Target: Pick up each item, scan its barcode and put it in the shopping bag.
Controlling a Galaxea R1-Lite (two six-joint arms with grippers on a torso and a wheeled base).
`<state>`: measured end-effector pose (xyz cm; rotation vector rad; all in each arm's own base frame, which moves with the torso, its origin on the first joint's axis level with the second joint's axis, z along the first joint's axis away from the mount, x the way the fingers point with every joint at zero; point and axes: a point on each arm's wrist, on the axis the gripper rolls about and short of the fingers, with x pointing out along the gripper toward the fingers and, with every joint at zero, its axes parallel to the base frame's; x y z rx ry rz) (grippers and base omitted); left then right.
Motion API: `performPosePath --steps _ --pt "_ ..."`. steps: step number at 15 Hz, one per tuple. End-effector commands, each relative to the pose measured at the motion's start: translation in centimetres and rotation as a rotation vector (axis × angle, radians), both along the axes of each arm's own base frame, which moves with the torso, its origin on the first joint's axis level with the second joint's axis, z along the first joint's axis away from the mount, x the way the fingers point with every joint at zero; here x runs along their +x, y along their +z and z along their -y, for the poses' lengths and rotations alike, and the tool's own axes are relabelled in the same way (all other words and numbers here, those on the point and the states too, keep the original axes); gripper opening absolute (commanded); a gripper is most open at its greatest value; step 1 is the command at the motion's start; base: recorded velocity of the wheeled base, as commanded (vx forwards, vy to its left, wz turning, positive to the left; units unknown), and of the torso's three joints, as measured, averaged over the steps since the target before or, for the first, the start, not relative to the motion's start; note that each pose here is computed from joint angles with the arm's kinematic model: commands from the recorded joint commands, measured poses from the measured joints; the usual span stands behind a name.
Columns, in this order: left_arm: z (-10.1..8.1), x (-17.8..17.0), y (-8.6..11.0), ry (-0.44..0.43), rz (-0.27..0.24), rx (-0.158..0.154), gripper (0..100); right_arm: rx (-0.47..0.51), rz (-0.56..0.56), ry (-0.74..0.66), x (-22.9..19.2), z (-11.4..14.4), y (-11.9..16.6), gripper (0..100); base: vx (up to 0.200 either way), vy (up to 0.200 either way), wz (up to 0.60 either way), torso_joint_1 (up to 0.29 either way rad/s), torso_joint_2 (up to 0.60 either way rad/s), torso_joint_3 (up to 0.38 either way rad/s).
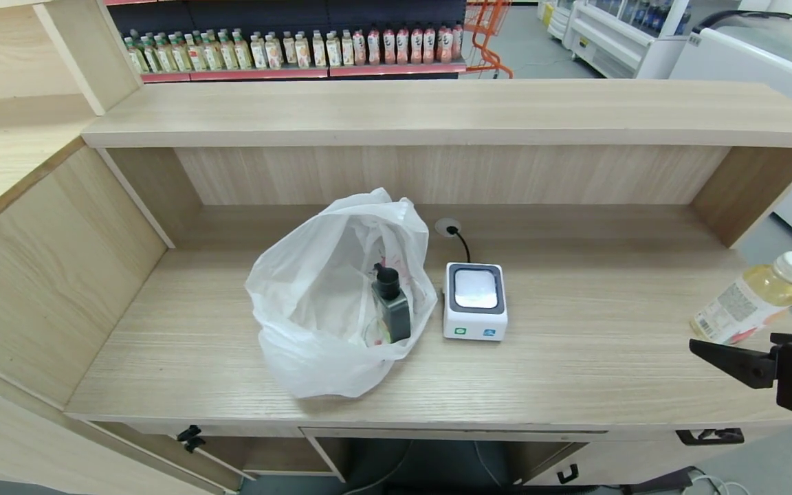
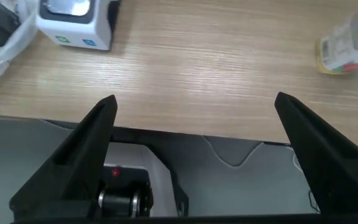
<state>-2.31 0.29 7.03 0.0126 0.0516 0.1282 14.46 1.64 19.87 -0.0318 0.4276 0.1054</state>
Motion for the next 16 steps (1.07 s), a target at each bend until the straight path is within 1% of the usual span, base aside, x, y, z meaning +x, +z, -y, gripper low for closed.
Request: performPosePath --steps 1,5,9,12,15,16 --pt "0.0 0.0 0.0 0.0 -0.001 0.0 100 0.0 -0.001 -0.006 -0.4 0.1 -0.2 100 0.0 -0.2 0.0 -0.002 0.0 0.002" --pt "0.0 0.0 0.0 0.0 -0.001 0.0 100 -0.001 -0.001 -0.02 -0.6 0.3 -0.3 100 0.0 -0.2 0.0 0.005 0.0 0.001" --pt "0.0 0.0 0.0 0.0 -0.001 0.001 100 -0.003 -0.024 -0.069 -0.9 1.0 -0.9 100 0.0 -0.2 0.0 0.004 0.0 0.002" --pt "0.0 0.0 0.0 -0.001 -0.001 0.001 100 -0.006 -0.036 -0.076 -1.2 1.1 -1.1 100 0.0 -0.2 0.0 0.002 0.0 0.002" --pt "0.0 0.0 0.0 -0.001 0.0 0.0 100 -0.008 -0.06 -0.1 -1.5 1.4 -1.9 100 0.0 -0.2 0.0 0.001 0.0 0.002" --pt "0.0 0.0 0.0 0.0 0.0 0.0 100 -0.007 -0.068 -0.108 -1.4 1.5 -2.0 100 0.0 0.0 0.0 0.0 0.0 0.0"
